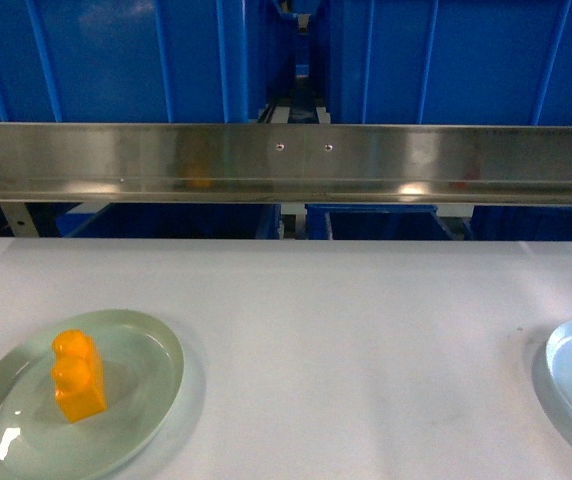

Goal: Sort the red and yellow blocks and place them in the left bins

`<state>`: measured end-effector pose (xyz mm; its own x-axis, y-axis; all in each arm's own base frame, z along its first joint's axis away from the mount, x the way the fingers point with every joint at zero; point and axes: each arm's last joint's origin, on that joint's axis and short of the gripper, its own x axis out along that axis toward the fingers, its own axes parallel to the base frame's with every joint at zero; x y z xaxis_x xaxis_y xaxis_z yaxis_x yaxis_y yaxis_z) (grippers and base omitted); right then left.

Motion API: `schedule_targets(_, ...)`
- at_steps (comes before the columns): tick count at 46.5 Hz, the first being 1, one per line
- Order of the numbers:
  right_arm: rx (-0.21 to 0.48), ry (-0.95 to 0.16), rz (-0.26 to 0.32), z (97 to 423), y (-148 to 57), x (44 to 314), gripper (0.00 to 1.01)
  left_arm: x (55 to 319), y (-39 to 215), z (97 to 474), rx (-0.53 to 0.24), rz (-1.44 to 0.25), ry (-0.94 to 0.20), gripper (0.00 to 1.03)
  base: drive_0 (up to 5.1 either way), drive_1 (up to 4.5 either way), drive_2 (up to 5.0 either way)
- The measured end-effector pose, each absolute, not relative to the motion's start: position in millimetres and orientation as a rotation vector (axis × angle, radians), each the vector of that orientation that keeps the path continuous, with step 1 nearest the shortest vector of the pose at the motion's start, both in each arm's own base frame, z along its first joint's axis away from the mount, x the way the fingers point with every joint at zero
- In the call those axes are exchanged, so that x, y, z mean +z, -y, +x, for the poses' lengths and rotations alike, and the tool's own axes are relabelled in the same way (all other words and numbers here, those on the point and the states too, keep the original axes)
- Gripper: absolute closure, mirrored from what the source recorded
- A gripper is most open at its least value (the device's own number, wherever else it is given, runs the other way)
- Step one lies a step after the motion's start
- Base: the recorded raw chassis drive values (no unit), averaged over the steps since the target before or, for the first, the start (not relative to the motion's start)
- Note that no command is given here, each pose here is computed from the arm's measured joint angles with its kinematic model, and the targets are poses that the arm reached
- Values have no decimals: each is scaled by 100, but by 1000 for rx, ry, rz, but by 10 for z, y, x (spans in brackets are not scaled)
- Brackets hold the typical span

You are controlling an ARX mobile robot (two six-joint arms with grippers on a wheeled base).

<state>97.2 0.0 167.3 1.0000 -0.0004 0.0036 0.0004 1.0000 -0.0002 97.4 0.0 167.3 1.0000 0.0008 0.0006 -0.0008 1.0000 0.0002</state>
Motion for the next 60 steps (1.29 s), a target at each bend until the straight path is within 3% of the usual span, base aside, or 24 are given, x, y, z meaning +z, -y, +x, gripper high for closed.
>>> schedule_targets(48, -2, 6, -1, 972, -1, 1675, 3, 1673, 0, 974, 1, 0, 1, 5, 0, 0, 0)
schedule_targets(50, -20, 38, -13, 981, -31, 1710, 3, 1674, 0, 974, 0, 0, 1, 5, 0, 0, 0)
schedule_targets(53, 27, 117, -29, 995, -189, 1798, 3, 1674, -2, 975, -2, -1, 1, 5, 0, 0, 0)
schedule_targets(55, 68, 114, -45, 997, -308, 1801, 3, 1688, -30, 977, -33, -3, 14, 5, 0, 0, 0)
schedule_targets(59, 70, 107, -59, 995, -415, 1802, 3, 1720, -146, 985, -10, -10, 40, 5, 0, 0, 0)
schedule_targets(60, 71, 121, -64, 980, -487, 1822, 3, 1729, -270, 1002, -4, -17, 36, 5, 0, 0, 0)
